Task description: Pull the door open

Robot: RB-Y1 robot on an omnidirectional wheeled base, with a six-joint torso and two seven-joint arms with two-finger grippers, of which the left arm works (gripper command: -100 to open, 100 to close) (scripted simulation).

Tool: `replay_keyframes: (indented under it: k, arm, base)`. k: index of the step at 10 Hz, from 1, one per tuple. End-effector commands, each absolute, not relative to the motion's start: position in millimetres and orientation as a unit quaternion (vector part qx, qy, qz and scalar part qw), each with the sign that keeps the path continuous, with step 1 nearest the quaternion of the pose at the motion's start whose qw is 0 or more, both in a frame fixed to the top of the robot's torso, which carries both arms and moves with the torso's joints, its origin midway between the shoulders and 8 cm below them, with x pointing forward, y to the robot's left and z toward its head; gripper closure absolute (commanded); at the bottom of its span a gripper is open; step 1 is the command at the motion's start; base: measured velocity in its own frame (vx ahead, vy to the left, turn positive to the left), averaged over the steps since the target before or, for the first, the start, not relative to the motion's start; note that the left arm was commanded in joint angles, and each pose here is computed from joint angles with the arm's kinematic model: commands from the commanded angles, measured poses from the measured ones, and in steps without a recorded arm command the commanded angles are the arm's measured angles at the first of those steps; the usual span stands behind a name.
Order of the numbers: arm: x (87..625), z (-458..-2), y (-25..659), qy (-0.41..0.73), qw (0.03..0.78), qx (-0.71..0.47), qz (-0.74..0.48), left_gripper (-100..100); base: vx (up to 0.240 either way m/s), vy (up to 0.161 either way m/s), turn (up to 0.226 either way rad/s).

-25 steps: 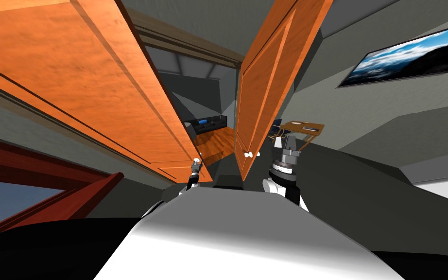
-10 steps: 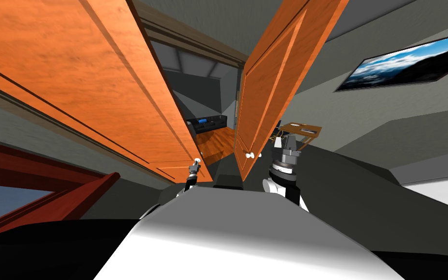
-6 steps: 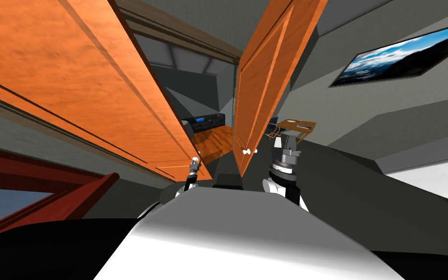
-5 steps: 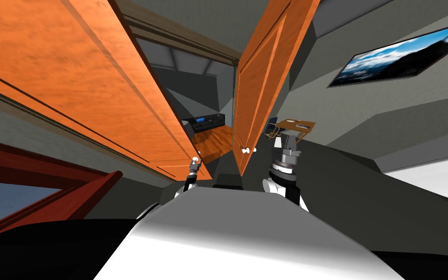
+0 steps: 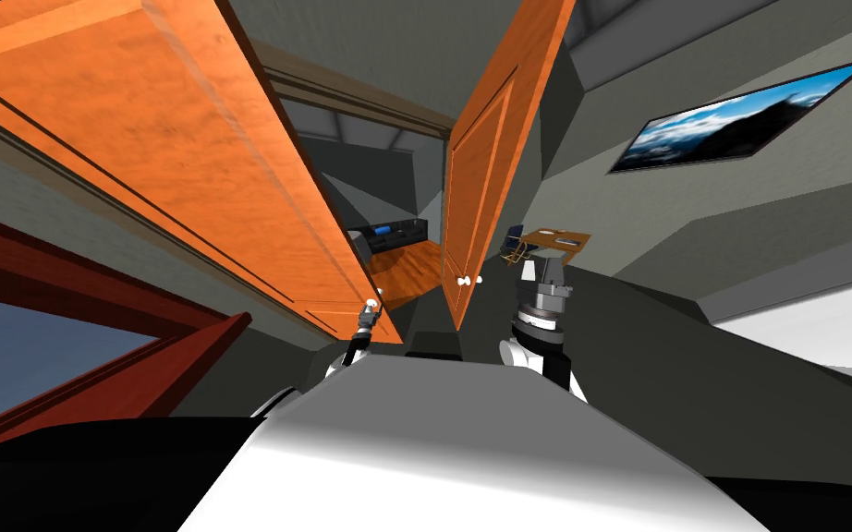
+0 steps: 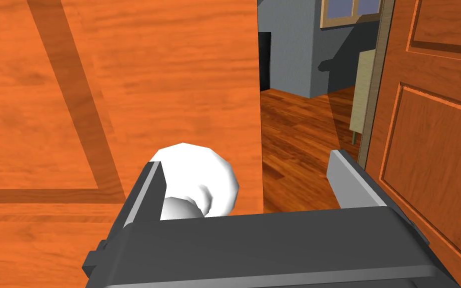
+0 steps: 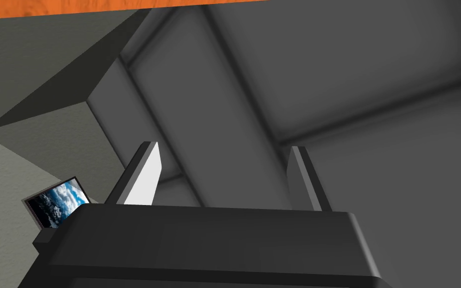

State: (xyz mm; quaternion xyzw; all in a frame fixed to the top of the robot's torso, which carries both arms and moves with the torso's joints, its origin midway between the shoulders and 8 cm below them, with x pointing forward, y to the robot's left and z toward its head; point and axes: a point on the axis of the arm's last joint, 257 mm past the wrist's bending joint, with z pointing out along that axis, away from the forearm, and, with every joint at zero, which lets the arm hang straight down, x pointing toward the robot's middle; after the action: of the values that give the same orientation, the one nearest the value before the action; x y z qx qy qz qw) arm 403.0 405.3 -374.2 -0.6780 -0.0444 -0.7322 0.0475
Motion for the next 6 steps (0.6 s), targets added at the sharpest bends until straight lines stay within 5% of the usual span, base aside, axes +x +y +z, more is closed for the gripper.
replay_keyframes:
  k: [1,6]
  arm:
    - [396.1,-387.9,414.9,-0.045,0.048,-0.697,-0.714,-100]
    - [395.9,-391.4,417.6,-0.043,0.043,-0.705,-0.707,-100]
  base:
    - [-0.121,0.006,-0.021]
    - [-0.092,-0.002,-0.003]
